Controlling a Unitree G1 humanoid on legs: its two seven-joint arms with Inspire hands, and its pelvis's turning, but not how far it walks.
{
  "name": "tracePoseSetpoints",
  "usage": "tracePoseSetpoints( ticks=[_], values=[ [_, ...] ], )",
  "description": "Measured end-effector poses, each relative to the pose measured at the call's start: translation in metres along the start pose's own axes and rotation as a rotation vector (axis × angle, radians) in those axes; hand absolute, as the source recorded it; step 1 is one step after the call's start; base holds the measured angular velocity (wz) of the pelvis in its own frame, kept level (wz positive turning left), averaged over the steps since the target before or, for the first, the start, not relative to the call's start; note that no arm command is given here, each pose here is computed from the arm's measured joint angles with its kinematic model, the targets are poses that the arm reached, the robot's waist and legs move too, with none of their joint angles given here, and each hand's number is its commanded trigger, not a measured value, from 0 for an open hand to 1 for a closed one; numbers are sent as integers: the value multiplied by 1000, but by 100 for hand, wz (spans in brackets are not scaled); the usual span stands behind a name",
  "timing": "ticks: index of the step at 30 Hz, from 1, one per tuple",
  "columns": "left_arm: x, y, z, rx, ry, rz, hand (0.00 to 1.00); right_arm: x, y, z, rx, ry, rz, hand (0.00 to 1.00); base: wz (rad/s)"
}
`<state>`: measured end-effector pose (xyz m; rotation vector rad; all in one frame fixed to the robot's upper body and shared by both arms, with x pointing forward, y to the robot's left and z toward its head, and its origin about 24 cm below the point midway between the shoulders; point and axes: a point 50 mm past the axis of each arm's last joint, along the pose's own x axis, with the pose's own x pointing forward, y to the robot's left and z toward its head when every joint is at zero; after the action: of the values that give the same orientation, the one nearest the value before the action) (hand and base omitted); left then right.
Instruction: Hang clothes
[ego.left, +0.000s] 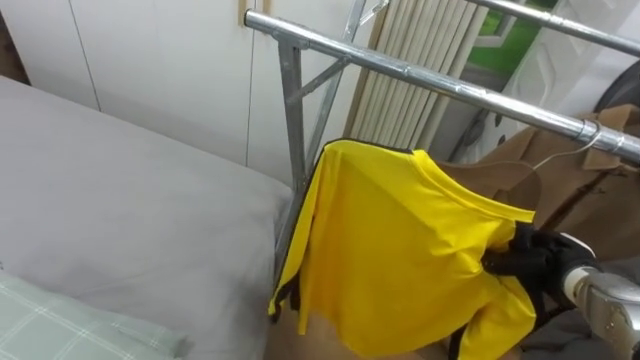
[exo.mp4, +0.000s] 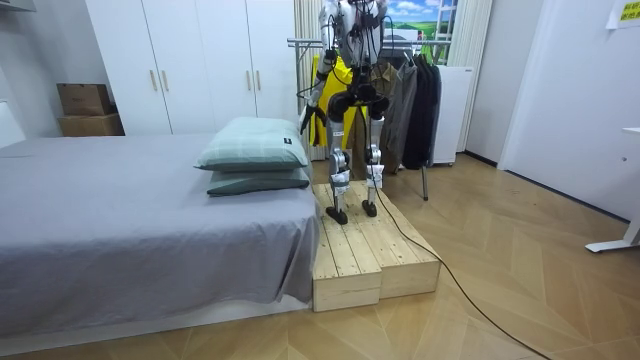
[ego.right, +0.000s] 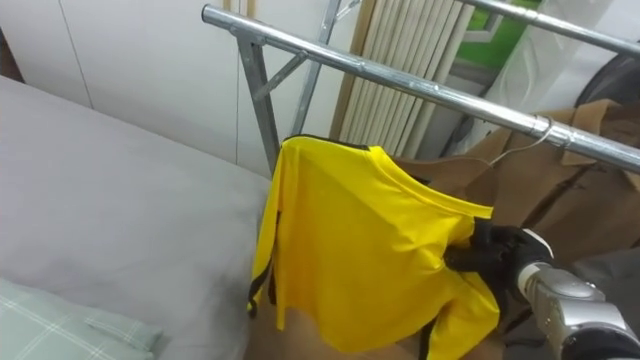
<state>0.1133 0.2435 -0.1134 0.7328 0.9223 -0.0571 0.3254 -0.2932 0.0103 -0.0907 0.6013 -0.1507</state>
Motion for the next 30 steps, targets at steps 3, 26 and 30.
tracePoseSetpoints(
  ticks=[3,26,30],
  values=[
    [0,0,-1,5,3,3,0,0,0,-1,0,4,-4,0,0],
    [0,2,-1,1,0,26,0,-1,-5,-6,-25,29,-72,0,0],
    [0,2,1,2,-11,24,0,0,-5,-4,13,18,-82,0,0]
  ],
)
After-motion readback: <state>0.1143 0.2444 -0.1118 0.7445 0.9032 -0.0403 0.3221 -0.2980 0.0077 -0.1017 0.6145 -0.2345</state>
